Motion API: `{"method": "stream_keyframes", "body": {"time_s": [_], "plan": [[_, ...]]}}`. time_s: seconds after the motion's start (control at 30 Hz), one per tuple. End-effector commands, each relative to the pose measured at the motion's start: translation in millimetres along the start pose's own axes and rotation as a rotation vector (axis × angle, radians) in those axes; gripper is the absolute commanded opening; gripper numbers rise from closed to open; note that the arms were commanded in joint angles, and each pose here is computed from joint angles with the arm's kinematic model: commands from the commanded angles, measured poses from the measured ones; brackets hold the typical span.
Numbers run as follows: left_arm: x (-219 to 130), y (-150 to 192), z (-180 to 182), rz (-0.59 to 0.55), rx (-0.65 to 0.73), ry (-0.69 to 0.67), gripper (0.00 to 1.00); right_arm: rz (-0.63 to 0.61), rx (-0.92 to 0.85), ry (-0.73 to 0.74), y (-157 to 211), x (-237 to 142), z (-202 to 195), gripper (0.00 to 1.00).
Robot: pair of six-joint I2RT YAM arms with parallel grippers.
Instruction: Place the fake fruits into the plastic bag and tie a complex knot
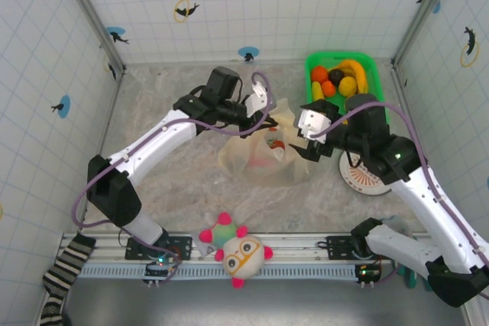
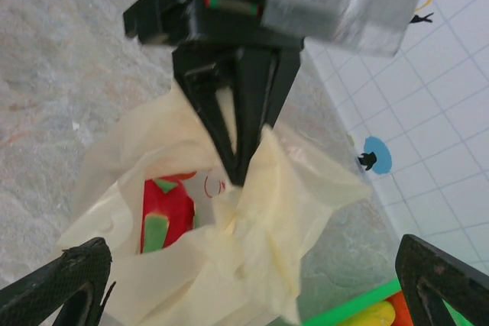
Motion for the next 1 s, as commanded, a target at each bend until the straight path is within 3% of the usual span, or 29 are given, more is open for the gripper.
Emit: {"method": "stream_keyframes", "body": {"time_s": [0.0, 0.27, 0.67, 0.97], "plan": [[-6, -4, -9, -0.005, 0.055, -0.007, 0.00, -0.006, 0.037, -0.044, -5, 8, -7, 1.00], [-5, -4, -10, -0.003, 0.074, -0.010, 0.00, 0.002, -0.004, -0.090, -4, 36, -16, 0.80], [-9, -1, -15, -0.004, 0.124, -0.004, 0.00, 0.034, -0.005, -0.085, 5, 64, -23, 0.60], [-11, 0, -18, -0.012, 0.156, -0.005, 0.00, 0.055, 0.003, -0.085, 14, 71, -22, 0.31]]}}
Point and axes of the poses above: each hand's point on the last joint's axis, 136 mm out from that joint toward the fingers, its own x axis out along the fingers, its own z axis along the line the jaws close on, y = z × x, the point moved 9 cm from there along -x, back along the fingers, and after that the axes turned 13 degrees about -x, right-handed, at the moved point
